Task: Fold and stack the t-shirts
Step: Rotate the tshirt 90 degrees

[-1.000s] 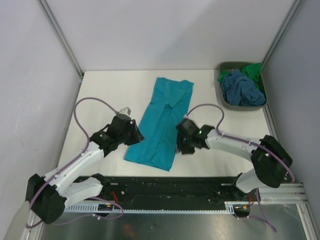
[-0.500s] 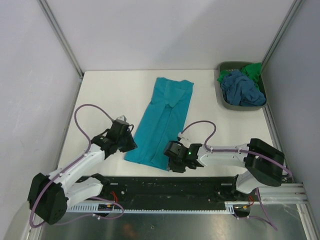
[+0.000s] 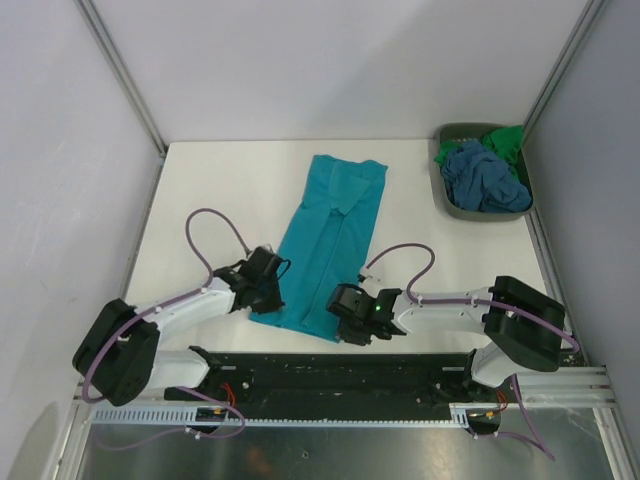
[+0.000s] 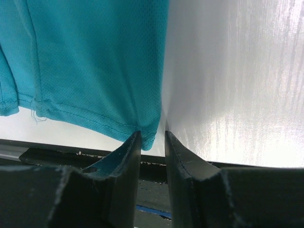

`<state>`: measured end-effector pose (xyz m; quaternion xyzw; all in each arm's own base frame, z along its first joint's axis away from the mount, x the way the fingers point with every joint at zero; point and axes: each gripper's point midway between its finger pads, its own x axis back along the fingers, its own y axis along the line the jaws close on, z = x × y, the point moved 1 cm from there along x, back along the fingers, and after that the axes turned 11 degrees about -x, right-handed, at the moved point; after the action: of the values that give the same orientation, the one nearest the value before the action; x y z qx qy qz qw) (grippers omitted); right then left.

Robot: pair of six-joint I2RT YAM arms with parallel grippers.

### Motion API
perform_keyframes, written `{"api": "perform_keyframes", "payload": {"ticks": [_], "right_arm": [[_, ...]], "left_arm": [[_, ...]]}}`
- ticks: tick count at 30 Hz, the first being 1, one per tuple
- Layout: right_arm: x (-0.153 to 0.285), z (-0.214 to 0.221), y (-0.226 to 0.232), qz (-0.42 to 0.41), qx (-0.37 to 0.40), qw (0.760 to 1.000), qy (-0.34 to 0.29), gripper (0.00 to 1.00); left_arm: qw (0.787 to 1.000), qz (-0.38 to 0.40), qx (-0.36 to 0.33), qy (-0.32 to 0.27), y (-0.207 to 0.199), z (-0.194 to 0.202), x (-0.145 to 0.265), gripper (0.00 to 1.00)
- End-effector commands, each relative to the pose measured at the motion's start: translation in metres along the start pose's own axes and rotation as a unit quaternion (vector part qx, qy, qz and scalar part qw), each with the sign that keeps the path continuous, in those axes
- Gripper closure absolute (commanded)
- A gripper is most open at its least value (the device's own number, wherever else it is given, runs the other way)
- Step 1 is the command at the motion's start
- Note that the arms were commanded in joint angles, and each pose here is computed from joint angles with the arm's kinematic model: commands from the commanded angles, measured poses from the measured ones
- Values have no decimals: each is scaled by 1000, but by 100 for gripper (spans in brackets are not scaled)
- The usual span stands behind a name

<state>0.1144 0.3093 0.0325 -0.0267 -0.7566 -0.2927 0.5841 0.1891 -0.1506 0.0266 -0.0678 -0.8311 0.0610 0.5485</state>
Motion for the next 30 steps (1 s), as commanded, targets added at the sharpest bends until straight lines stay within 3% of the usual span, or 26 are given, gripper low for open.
{"api": "perform_keyframes", "payload": {"ticks": [1,8,14,17,23,27,30], "right_arm": [[-6,-8,-14,25,6,999,-30,71],[1,-28,-30,46,18,998,-50,89],[14,-54,-51,61,15,996,-64,91],[27,-66,-59,63,19,995,-77,87],[45,-71,-56,36,33,996,-68,68],[47,-68,-57,26,33,998,-56,61],[42,-65,-58,26,31,998,-46,61]], "left_arm": [[1000,14,2,-4,-18,3,-8,93],[999,40,-16,21,-53,16,-18,94],[997,60,-37,27,-85,16,-19,94],[996,80,-35,13,-93,10,-8,92],[986,161,-46,-19,-110,0,39,79],[987,140,-45,-64,-86,-7,60,72],[992,105,-29,-69,-58,-1,53,70]]}}
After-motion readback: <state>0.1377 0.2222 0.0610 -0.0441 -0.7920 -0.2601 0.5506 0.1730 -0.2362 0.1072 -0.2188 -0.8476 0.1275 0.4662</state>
